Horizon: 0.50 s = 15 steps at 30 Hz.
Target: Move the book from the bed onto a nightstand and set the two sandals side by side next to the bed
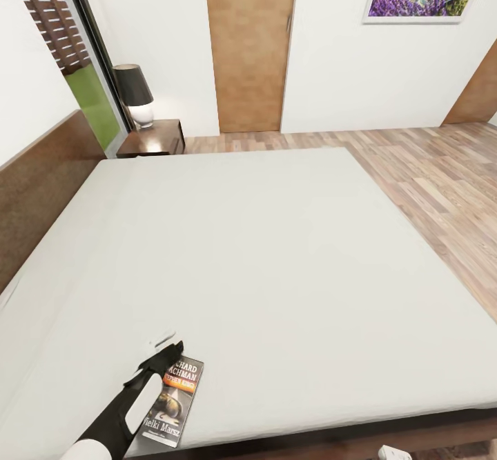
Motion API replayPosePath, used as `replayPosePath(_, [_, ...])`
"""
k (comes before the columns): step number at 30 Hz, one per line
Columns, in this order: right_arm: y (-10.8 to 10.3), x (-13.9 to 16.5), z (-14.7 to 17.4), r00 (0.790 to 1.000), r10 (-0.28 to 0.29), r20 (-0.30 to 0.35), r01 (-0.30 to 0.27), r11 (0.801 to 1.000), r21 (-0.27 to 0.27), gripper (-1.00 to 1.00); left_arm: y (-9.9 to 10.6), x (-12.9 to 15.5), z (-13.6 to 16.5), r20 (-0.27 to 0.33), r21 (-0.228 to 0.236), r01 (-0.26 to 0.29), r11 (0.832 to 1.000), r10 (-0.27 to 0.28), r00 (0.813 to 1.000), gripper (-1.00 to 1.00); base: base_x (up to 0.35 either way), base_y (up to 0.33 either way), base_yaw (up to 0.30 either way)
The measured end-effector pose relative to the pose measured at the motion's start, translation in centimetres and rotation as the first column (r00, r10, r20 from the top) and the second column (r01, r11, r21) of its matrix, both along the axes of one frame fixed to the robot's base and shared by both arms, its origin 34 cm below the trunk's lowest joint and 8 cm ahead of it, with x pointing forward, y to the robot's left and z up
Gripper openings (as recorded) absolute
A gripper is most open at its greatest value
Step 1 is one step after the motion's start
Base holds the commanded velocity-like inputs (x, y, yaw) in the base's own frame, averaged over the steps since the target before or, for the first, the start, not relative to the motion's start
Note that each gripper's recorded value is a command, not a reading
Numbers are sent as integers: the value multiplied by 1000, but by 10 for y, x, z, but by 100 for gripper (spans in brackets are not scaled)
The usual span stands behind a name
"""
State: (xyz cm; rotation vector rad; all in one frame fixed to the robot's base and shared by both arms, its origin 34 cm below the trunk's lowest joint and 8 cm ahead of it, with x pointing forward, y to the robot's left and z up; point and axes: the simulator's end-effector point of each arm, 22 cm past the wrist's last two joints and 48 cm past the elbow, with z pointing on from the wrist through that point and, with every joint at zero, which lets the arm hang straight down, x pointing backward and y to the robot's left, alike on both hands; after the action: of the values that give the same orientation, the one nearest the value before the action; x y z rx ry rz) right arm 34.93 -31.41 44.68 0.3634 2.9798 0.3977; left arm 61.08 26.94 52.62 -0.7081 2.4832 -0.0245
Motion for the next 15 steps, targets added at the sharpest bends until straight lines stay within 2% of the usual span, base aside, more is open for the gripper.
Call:
replayPosePath(4, [0, 0, 0, 1000, 0, 0, 0, 1000, 0, 100, -18, 17, 13, 36, -19, 32, 999, -31, 999, 100, 0, 0, 0])
replayPosePath(7, [0, 0, 0, 1000, 0, 0, 0, 1000, 0, 100, -42, 34, 31, 52, -41, 104, 994, -102, 993, 100, 0, 0, 0])
replayPosePath(15, [0, 0, 0, 1000, 0, 0, 0, 1000, 0, 100, -56, 49, 49, 73, -13, 186, 982, -185, 980, 100, 0, 0, 0])
